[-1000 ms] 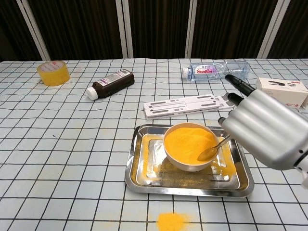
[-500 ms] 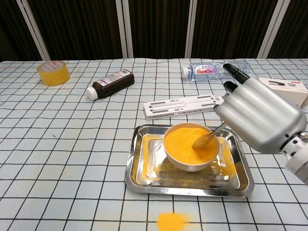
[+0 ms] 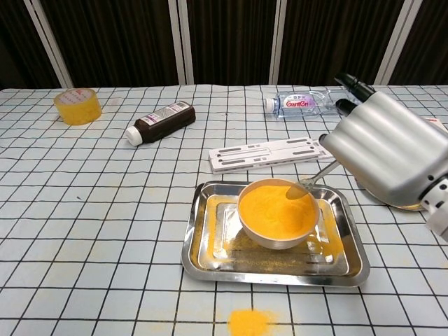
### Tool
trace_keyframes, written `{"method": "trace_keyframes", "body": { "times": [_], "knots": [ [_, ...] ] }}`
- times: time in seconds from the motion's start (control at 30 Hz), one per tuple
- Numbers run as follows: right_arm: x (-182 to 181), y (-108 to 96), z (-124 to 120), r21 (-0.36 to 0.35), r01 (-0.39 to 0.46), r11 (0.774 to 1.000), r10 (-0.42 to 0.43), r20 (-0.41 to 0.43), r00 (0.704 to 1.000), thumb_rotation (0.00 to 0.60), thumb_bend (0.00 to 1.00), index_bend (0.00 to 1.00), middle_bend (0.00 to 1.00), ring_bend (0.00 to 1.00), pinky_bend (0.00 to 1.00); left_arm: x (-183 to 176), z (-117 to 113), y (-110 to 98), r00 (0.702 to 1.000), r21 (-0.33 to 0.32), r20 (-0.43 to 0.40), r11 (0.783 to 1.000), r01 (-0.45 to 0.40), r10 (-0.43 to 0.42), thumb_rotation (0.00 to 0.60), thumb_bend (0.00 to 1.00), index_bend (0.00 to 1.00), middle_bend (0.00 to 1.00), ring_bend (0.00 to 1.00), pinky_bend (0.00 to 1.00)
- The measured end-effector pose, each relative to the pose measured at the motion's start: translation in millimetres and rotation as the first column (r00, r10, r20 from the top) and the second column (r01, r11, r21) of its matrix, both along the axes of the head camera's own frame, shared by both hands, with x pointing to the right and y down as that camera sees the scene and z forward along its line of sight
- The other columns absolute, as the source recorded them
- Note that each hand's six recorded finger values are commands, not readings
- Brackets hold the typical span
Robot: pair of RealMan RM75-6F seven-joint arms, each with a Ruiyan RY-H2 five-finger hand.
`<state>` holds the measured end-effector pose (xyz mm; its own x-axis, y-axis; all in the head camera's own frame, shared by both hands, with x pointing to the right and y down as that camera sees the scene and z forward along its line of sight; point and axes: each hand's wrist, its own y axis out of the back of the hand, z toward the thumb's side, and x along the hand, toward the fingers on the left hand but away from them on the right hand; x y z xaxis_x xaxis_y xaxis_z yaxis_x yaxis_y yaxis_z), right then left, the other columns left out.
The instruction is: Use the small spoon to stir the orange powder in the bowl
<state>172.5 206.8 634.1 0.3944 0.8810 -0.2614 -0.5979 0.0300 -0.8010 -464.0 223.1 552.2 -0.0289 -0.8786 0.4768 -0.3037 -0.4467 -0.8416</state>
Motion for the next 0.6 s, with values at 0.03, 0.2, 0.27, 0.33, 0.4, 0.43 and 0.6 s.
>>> {"method": "trace_keyframes", "body": {
  "times": [0.03, 0.2, 0.27, 0.33, 0.4, 0.43, 0.6],
  "knots": [
    [0.4, -1.3, 0.9, 0.0, -0.005, 1.0, 0.005, -0.001, 1.0, 0.6, 0.64, 0.7, 0.62, 0.27, 0.0, -0.1, 0.3, -0.4, 1.0, -0.001, 0.0, 1.0, 0.001, -0.001, 0.6, 0.0, 0.0, 0.0, 0.0, 0.0],
    [-1.4, -4.8, 7.8, 0.0, -0.013, 1.0, 0.013, -0.001, 1.0, 0.6, 0.64, 0.7, 0.62, 0.27, 0.0, 0.1, 0.9, -1.1, 1.0, -0.005, -0.003, 1.0, 0.001, -0.001, 0.6, 0.0, 0.0, 0.0, 0.0, 0.0],
    [-2.1, -4.5, 10.7, -0.001, -0.012, 1.0, 0.012, -0.004, 1.0, 0.6, 0.64, 0.7, 0.62, 0.27, 0.0, -0.2, 1.0, -1.0, 1.0, -0.006, -0.002, 1.0, 0.001, -0.002, 0.6, 0.0, 0.0, 0.0, 0.0, 0.0],
    [-2.7, -2.1, 14.7, -0.006, -0.005, 1.0, 0.005, -0.009, 1.0, 0.6, 0.64, 0.7, 0.62, 0.27, 0.0, -0.1, 1.1, -0.9, 1.0, -0.007, -0.003, 1.0, 0.001, -0.001, 0.6, 0.0, 0.0, 0.0, 0.0, 0.0],
    [-2.5, 1.0, 17.6, -0.015, -0.001, 1.0, 0.001, -0.01, 1.0, 0.6, 0.64, 0.7, 0.62, 0.27, 0.0, 0.1, 1.0, -0.9, 1.0, -0.007, -0.003, 1.0, 0.001, -0.001, 0.6, 0.0, 0.0, 0.0, 0.0, 0.0],
    [-2.0, 2.9, 19.1, -0.021, -0.001, 1.0, 0.001, -0.01, 1.0, 0.6, 0.64, 0.7, 0.62, 0.27, 0.0, 0.3, 1.0, -0.7, 1.0, -0.007, -0.004, 1.0, 0.0, 0.0, 0.6, 0.0, 0.0, 0.0, 0.0, 0.0],
    [0.9, 13.1, 22.5, -0.046, -0.006, 0.999, 0.006, -0.001, 1.0, 0.6, 0.64, 0.7, 0.62, 0.27, 0.0, 0.6, 0.9, -0.2, 1.0, -0.007, -0.004, 1.0, 0.0, 0.0, 0.6, 0.0, 0.0, 0.0, 0.0, 0.0]
  ]
}}
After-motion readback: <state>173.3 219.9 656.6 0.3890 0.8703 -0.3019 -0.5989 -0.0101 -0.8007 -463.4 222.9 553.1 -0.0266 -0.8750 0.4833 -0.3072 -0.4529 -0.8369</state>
